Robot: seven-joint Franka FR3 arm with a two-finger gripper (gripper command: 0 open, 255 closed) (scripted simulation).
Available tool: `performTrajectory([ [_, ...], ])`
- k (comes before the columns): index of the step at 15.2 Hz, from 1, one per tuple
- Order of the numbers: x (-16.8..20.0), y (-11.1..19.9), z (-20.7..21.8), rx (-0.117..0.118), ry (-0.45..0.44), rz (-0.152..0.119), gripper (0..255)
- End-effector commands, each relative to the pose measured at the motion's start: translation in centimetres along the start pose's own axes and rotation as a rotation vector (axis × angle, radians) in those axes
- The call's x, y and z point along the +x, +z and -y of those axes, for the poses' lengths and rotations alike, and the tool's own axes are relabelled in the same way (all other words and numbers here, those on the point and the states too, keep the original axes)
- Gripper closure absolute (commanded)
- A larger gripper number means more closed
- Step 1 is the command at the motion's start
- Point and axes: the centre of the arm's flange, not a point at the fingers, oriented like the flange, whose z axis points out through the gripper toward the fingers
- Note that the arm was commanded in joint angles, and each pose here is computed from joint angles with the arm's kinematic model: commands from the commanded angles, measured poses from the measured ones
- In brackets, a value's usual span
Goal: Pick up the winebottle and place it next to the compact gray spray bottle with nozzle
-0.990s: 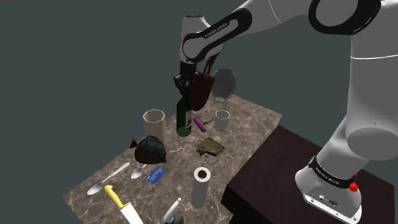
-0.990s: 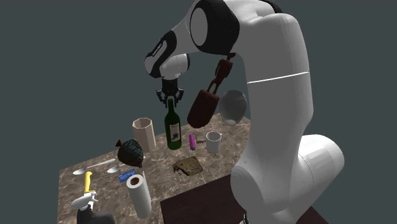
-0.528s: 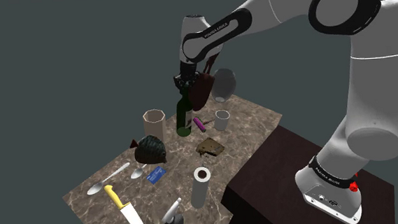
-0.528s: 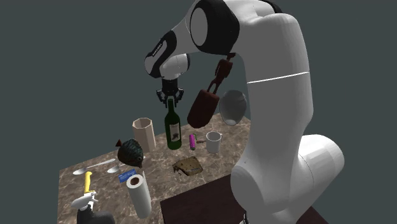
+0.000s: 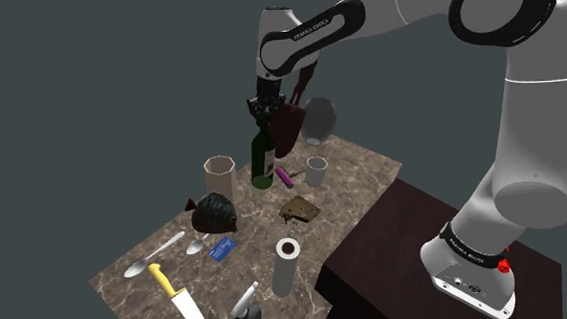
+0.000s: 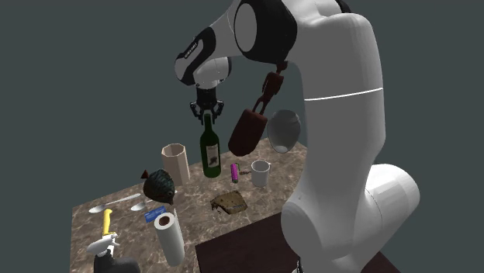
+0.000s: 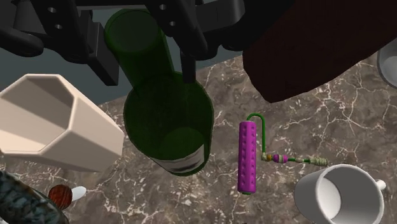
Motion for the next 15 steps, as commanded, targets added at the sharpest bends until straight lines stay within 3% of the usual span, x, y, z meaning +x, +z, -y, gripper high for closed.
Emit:
performTrajectory([
  [1, 0.0, -0.9, 0.1, 0.000, 0.000, 0.000, 255],
  [15, 0.4, -8.3, 0.4, 0.000, 0.000, 0.000, 255],
])
